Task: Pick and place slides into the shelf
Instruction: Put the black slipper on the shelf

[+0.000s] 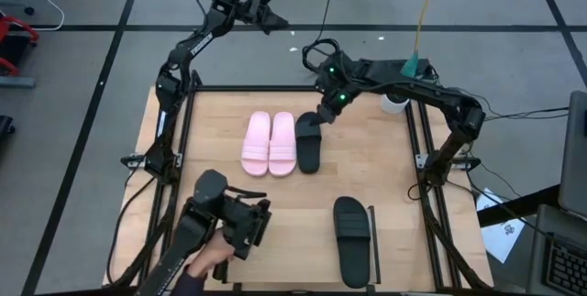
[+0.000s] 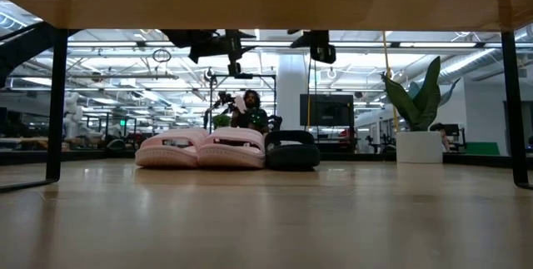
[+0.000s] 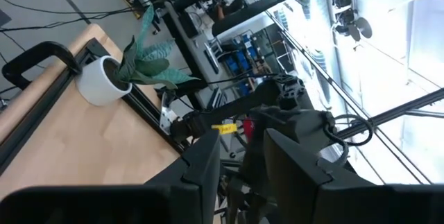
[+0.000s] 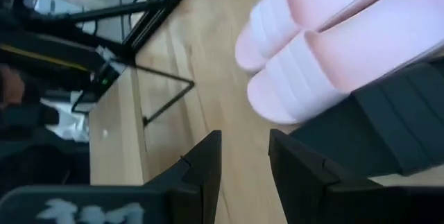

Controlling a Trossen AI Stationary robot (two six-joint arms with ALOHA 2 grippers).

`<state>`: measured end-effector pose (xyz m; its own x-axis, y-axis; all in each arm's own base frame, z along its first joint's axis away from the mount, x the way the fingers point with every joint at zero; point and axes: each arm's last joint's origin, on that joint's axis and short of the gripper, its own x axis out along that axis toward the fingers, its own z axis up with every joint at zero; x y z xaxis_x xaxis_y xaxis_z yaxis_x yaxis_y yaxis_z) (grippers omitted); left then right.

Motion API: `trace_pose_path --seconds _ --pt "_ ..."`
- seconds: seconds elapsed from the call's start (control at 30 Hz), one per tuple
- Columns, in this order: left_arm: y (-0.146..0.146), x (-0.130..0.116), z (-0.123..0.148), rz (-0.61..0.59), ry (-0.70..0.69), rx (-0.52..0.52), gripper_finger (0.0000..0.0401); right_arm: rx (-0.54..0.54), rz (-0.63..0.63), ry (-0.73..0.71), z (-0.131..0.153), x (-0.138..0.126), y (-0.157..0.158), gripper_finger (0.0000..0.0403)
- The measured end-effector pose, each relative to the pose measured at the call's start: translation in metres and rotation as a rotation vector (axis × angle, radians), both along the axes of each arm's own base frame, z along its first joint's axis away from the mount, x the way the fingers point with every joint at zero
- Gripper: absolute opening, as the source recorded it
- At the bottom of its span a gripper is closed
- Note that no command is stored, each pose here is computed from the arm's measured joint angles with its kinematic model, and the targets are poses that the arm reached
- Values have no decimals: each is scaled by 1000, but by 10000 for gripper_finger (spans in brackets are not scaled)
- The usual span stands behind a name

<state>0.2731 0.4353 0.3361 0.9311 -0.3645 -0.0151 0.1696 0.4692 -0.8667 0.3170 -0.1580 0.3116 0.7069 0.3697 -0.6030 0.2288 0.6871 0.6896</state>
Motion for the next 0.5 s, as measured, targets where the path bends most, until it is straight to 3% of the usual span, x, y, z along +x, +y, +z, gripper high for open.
trace_pose_path --seconds 0.5 --pt "8 -14 4 19 -26 47 113 38 -93 -48 1 2 -18 113"
